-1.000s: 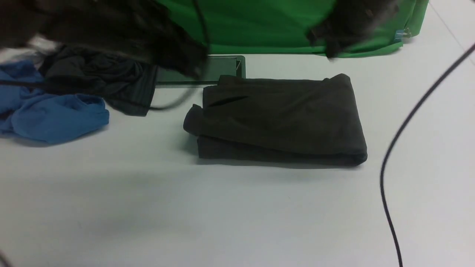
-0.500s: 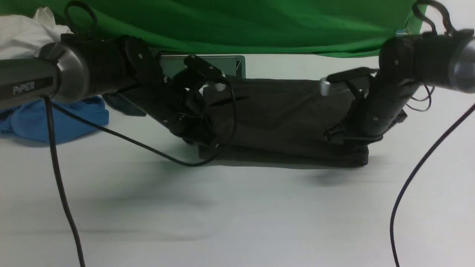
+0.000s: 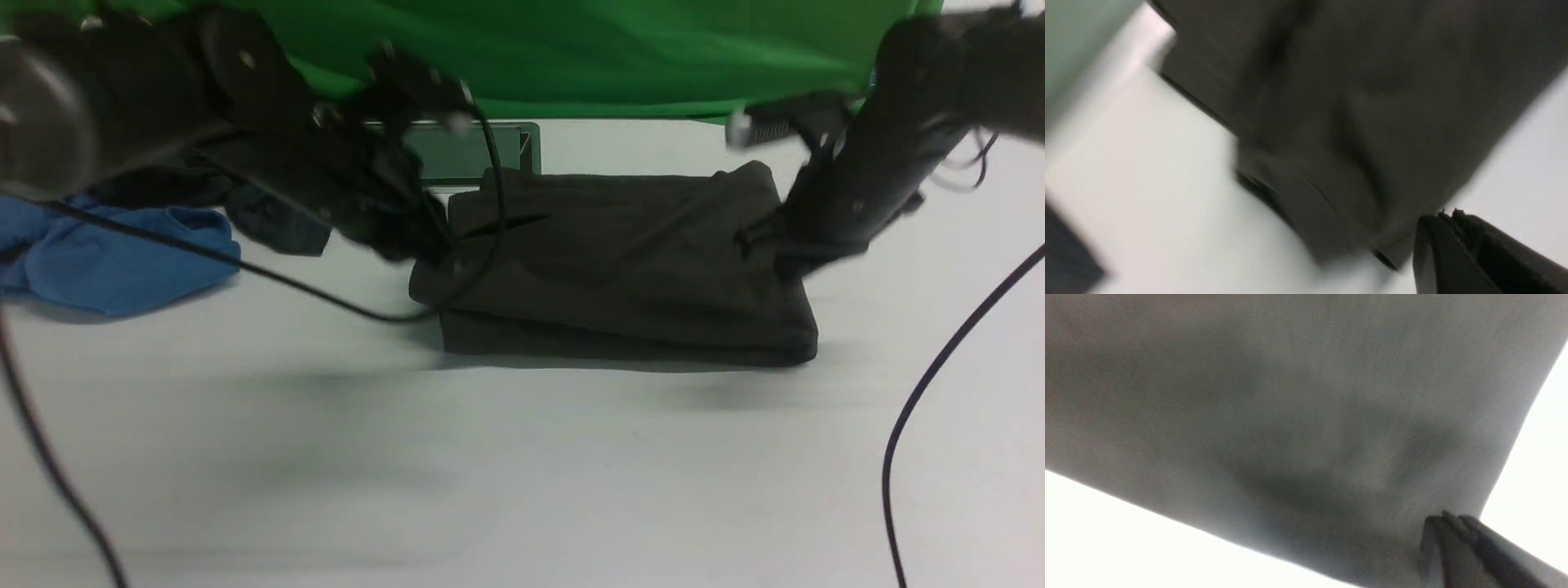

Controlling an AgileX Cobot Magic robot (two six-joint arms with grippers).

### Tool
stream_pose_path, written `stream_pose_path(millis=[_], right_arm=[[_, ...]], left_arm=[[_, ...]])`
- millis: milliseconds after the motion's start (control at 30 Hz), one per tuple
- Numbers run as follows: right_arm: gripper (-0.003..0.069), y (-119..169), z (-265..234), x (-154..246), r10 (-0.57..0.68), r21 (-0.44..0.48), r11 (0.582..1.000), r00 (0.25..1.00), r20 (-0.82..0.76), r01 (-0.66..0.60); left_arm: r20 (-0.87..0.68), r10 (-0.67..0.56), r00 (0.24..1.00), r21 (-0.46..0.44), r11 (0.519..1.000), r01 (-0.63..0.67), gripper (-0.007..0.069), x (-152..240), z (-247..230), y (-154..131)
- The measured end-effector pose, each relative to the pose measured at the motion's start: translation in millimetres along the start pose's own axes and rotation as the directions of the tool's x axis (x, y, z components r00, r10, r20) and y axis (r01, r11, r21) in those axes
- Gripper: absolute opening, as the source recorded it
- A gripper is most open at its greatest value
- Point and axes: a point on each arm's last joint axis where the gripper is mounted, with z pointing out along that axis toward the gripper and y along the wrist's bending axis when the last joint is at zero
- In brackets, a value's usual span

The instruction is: Fold a long-sleeved shirt on a white desktop.

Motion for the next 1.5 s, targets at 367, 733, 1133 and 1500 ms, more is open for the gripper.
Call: stream_pose_path(millis=[367, 733, 1133, 1500], right_arm=[[0.0027, 5.7, -5.4, -2.3, 0.021, -0.060, 0.998, 0.999, 0.024, -0.019], [0.0027, 8.5, -5.5, -3.8, 0.017, -0.091, 0.996, 0.999, 0.040, -0.013], [0.0027, 8.4, -5.2, -5.1, 0.012, -0.090, 0.996, 0.998, 0.054, -0.007], [0.0028, 8.2, -5.2, -6.1, -0.002, -0.088, 0.996, 0.998, 0.066, 0.008]], left_arm=[[-0.060, -0.273, 0.960, -0.010, 0.962, 0.273, 0.0250, 28.1, 40.6, 35.7], [-0.090, -0.500, 0.861, 0.038, 0.862, 0.505, 0.0638, 47.3, 91.2, 41.3], [-0.126, -0.554, 0.823, 0.062, 0.823, 0.564, 0.0241, 53.5, 103.0, 38.7], [-0.084, -0.481, 0.872, 0.089, 0.868, 0.488, 0.0037, 32.9, 60.3, 34.4]])
